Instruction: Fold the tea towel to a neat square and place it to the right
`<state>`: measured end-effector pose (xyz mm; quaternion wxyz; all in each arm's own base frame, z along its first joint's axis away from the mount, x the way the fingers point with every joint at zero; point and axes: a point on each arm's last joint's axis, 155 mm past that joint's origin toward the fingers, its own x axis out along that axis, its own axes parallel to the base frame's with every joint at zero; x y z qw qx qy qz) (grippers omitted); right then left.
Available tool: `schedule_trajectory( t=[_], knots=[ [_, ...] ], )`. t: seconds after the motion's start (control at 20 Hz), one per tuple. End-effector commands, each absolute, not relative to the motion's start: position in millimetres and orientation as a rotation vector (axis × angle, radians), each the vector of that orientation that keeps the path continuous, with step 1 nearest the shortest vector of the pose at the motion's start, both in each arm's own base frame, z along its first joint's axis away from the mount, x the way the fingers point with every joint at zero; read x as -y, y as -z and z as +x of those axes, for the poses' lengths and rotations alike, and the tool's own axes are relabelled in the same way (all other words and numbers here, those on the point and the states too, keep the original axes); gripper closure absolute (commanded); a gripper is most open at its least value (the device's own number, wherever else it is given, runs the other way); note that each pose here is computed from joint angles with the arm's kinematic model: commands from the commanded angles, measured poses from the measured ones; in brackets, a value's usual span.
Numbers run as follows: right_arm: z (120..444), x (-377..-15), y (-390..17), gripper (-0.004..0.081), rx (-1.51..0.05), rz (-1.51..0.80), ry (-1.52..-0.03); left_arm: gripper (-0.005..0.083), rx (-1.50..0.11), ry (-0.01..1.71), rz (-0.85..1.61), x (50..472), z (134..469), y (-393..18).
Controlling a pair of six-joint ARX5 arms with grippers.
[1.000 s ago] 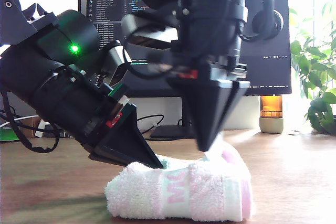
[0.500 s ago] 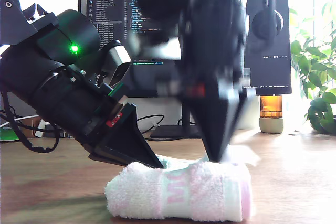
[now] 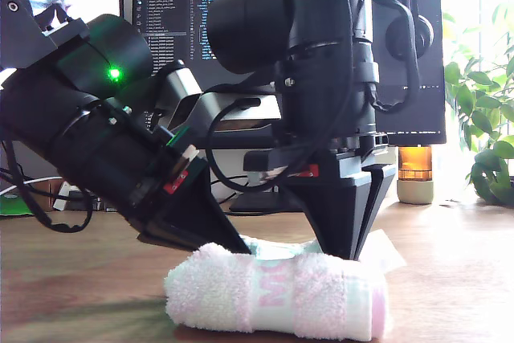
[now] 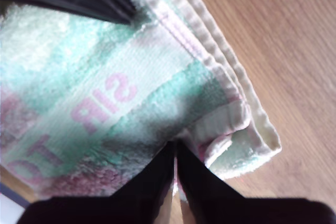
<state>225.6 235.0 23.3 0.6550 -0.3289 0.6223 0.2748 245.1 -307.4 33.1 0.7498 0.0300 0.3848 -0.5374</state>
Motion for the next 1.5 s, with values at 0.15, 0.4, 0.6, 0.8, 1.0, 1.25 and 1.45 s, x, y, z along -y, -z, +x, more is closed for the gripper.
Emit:
schedule_trajectory(
  t=[0.15, 0.4, 0.6, 0.8, 1.0, 1.25, 1.45],
  knots=[
    [228.9, -236.6, -36.1, 0.0782, -1.390, -0.665, -0.636, 0.0793, -0.760, 1.200, 0.063, 310.5, 244.8, -57.5],
    [243.4, -260.1, -87.9, 0.0782, -1.176, -0.574, -0.738, 0.0793, -0.687, 1.205, 0.065, 310.9, 246.5, -83.6],
    [241.8, -267.0, -113.3, 0.0782, -1.046, -0.655, -0.871, 0.0793, -0.637, 1.132, 0.131, 296.0, 250.9, -103.7],
    [228.6, -291.9, -130.5, 0.0782, -0.927, -0.667, -1.086, 0.0793, -0.587, 1.052, 0.197, 274.7, 249.7, -127.1],
    [224.4, -301.4, -141.4, 0.0782, -0.819, -0.619, -1.200, 0.0793, -0.548, 1.006, 0.194, 254.6, 243.0, -146.3],
    [219.7, -278.3, -154.4, 0.0782, -0.705, -0.559, -1.189, 0.0793, -0.471, 0.994, 0.181, 238.1, 228.2, -154.9],
    [206.4, -248.4, -144.7, 0.0782, -0.680, -0.506, -1.136, 0.0793, -0.431, 1.075, 0.098, 239.3, 199.1, -158.4]
  ],
)
